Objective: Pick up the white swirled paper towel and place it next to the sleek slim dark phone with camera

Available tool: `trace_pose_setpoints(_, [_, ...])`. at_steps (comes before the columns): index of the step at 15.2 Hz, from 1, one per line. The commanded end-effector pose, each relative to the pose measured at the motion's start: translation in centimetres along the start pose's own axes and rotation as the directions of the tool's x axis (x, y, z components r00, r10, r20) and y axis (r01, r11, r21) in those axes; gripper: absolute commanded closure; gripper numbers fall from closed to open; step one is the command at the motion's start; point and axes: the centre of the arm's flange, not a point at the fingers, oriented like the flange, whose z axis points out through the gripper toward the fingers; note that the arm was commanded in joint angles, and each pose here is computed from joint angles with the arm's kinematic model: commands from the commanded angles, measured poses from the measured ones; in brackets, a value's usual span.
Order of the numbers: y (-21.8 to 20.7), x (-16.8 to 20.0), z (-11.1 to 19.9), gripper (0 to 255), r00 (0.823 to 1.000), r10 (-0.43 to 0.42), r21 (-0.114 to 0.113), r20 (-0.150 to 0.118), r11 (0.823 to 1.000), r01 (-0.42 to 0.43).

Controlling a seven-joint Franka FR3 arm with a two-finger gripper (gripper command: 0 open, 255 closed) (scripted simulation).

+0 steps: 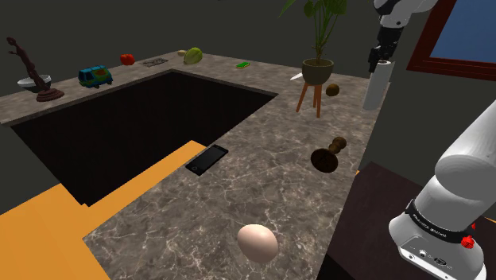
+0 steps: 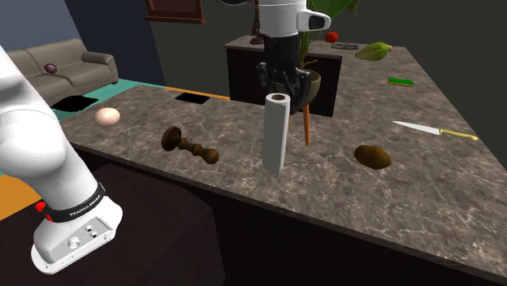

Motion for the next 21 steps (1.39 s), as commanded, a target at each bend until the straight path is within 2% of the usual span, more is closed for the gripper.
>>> trace_pose_setpoints(1, [0.0,0.0,-1.1,255,1.000,0.000,0.000,0.000,1.000,0.000])
trace_pose_setpoints(21, [0.6,0.6,-11.6,255,1.000,0.000,0.000,0.000,1.000,0.000])
